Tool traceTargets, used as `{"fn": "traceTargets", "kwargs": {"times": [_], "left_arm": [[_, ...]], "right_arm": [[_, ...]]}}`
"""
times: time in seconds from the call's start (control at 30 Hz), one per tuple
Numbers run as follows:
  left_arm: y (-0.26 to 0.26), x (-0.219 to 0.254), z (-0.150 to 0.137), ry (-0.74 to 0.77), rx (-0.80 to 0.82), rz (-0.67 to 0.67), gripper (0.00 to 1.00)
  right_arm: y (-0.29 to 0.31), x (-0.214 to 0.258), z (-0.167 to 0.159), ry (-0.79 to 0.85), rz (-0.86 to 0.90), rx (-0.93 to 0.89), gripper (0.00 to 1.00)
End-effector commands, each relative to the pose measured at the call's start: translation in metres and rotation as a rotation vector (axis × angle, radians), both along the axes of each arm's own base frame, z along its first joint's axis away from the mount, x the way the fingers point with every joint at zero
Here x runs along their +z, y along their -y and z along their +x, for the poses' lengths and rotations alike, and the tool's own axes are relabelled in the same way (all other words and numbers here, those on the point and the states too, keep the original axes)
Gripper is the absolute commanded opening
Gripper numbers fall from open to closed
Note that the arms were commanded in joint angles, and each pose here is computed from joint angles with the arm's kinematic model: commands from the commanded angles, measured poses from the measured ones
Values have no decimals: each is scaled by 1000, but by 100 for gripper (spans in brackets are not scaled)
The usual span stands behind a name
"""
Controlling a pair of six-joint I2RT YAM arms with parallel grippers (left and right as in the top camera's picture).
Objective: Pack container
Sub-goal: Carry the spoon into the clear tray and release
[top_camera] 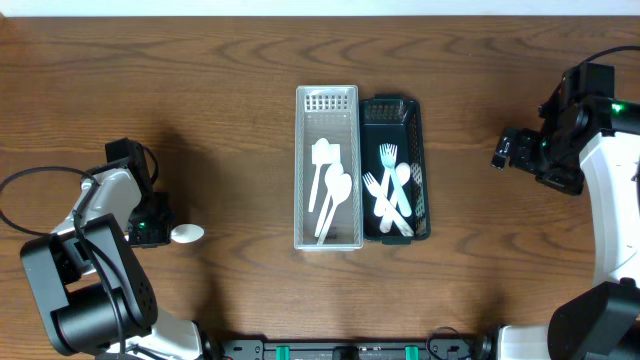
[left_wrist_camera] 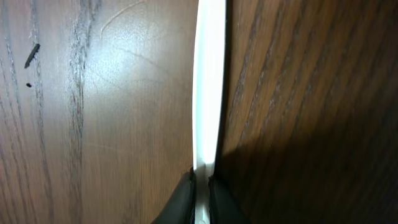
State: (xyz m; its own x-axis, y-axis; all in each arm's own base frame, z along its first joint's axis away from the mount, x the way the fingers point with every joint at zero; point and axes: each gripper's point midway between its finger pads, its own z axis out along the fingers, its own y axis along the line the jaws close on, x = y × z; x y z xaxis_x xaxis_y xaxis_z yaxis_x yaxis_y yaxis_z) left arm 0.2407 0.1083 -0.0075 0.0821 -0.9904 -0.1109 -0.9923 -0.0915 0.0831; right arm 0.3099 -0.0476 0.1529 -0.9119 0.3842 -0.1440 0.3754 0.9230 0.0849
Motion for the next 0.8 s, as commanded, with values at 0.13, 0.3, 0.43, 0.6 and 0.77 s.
{"fn": "traceTargets", "kwargs": {"times": [0.13,0.3,0.43,0.6,0.77], "left_arm": [[14,-4,3,-26,-333,-102,6],[28,46,37,76,-576,-41,6],[64,98,66,208,-850,39,5],[137,161,83,361,-1191,108,6],[221,200,81,475,-1523,130,6]], "right_arm": [[1,-3,0,-9,0,12,99],[1,-3,0,-8,0,12,99],[1,-3,0,-8,0,12,99],[1,-3,0,-9,0,12,99],[1,-3,0,-8,0,12,99]]}}
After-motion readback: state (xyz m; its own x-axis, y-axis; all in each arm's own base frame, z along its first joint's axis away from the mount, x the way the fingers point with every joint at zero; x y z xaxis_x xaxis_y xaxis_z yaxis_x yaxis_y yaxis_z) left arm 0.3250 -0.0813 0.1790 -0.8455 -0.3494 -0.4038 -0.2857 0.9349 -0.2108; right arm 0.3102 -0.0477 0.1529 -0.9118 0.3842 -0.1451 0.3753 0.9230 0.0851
